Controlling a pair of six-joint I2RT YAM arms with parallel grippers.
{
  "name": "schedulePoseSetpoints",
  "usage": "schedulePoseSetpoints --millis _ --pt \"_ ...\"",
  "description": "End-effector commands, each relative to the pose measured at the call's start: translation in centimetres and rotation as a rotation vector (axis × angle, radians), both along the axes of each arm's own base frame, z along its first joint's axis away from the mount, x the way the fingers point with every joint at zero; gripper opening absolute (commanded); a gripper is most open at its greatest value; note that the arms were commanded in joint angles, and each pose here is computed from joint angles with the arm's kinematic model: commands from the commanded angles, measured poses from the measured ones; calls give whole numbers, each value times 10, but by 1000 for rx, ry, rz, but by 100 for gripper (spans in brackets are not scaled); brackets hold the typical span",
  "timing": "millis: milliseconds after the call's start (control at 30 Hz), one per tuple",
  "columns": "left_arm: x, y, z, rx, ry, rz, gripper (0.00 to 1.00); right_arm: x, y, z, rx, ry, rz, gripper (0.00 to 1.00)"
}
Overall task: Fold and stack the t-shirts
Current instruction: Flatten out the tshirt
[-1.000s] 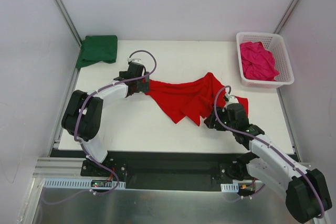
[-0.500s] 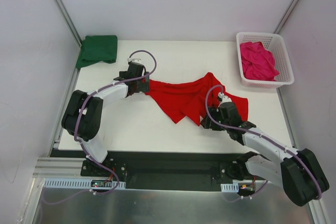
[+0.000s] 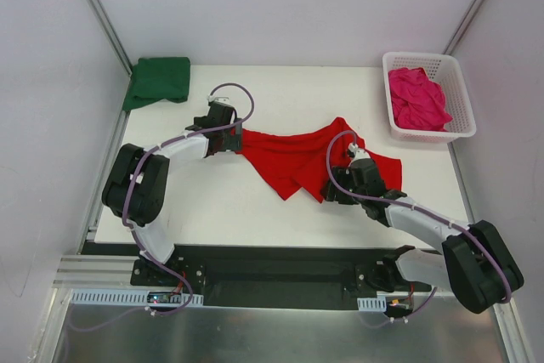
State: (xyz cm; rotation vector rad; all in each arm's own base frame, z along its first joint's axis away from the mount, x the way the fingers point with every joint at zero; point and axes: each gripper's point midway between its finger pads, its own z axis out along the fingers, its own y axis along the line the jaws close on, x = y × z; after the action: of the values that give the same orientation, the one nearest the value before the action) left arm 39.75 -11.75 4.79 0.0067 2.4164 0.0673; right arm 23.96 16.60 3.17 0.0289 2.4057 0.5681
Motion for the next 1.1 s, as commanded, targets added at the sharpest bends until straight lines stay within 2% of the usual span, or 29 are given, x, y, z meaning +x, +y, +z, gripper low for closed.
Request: schedulePoseSetpoints --millis 0,500,1067 --pt "13 -3 11 0 -38 5 99 16 6 17 11 -59 0 61" --pt "12 -2 12 -2 -39 5 99 12 -11 21 -59 -85 -26 60" --pt "11 -1 12 3 -39 6 99 14 -12 21 -59 -82 -30 58"
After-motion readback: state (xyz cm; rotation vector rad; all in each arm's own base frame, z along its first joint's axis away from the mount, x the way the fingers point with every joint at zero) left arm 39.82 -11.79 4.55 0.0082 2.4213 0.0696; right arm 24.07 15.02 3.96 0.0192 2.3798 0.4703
